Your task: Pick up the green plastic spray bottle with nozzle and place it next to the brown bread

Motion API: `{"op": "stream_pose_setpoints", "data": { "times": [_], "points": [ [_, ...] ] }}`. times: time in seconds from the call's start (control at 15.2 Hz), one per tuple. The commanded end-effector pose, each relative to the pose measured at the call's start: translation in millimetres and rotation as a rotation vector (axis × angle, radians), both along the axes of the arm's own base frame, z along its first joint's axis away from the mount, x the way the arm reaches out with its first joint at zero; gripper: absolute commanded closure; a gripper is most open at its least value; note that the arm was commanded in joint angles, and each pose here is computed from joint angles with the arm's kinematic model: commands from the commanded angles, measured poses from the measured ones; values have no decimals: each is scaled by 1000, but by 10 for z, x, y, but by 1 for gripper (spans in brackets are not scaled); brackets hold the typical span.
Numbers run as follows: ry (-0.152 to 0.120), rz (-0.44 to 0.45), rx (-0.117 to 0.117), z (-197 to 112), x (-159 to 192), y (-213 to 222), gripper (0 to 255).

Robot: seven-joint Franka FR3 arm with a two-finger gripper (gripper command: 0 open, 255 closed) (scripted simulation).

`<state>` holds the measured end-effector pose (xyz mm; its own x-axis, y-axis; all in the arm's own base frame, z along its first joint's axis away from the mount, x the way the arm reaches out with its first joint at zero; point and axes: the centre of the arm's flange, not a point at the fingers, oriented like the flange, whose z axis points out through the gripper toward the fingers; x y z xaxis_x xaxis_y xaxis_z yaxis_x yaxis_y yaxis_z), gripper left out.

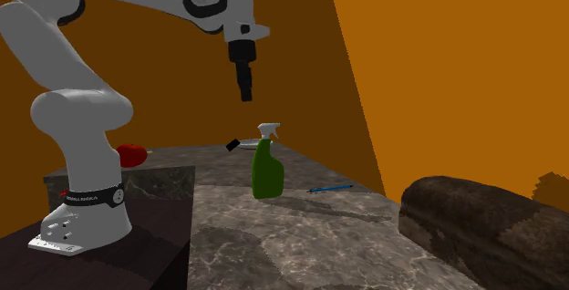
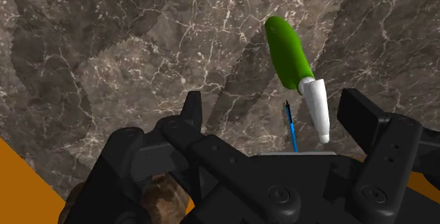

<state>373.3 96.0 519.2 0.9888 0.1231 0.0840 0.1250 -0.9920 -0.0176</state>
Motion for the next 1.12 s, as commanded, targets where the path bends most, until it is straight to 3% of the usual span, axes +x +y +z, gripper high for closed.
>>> {"op": "stream_pose_setpoints", "data": {
  "times": [0.0,0.33,0.86,1.06],
  "points": [
    [5,17,10,-183,109,155,0],
    [18,59,34,-582,305,611,0],
    [18,60,35,-990,334,649,0],
    [18,60,35,-990,334,649,0]
  ]
}}
